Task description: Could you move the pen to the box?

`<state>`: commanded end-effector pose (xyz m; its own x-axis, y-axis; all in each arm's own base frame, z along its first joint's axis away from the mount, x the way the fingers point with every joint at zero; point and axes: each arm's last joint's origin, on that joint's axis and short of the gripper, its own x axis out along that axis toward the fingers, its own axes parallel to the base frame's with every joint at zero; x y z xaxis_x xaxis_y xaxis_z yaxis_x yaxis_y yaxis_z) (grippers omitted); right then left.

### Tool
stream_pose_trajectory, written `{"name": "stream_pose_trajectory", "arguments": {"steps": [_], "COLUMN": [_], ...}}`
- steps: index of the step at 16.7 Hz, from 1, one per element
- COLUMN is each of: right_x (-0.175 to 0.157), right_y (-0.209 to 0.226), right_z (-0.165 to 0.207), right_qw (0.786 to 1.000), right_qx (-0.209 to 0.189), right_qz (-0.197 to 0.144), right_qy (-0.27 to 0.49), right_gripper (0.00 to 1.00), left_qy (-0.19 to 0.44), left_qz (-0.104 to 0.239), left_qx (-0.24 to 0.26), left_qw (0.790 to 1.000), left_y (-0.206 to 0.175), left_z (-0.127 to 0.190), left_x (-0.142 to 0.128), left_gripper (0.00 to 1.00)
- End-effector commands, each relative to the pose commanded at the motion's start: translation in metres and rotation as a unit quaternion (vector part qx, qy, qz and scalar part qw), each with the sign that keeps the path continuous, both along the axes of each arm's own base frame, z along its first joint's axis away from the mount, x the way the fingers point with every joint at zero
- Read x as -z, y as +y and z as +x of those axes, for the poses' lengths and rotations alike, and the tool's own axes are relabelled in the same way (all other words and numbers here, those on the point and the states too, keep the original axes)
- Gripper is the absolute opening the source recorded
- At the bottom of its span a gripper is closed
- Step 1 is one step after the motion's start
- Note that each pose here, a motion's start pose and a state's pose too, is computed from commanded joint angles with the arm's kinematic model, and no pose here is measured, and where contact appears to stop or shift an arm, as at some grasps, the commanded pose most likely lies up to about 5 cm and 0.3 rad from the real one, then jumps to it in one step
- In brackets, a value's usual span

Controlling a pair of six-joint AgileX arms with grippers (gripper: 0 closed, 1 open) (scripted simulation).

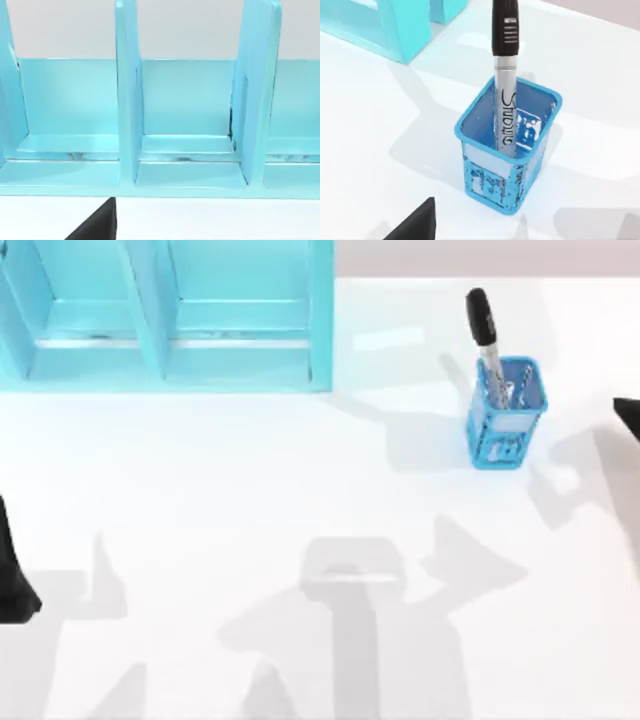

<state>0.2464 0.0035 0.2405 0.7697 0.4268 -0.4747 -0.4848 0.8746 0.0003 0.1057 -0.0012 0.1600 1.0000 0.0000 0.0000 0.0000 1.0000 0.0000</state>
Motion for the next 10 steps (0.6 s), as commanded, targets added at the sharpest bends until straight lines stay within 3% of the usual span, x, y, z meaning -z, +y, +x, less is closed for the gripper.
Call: {"name": "stream_pose_trajectory", "arguments": {"steps": [5,10], "right_x": [0.042,0.068], "right_y": [0.001,-0.001], "right_z": [0.090,0.141], "right_qw": [0.990,0.980], "right_qx": [-0.105,-0.167], "right_qz": [0.026,0.050], "right_qy": [0.091,0.098], "right_gripper": [1.00,1.00], "left_qy": [0.000,0.000], "left_qz": [0.000,0.000], "left_qx": [0.000,0.000], "left_qw": [1.000,1.000], "left_y": [0.000,0.000], "left_z": [0.000,0.000], "left_x": [0.000,0.000], "left_gripper": [1.00,1.00]}}
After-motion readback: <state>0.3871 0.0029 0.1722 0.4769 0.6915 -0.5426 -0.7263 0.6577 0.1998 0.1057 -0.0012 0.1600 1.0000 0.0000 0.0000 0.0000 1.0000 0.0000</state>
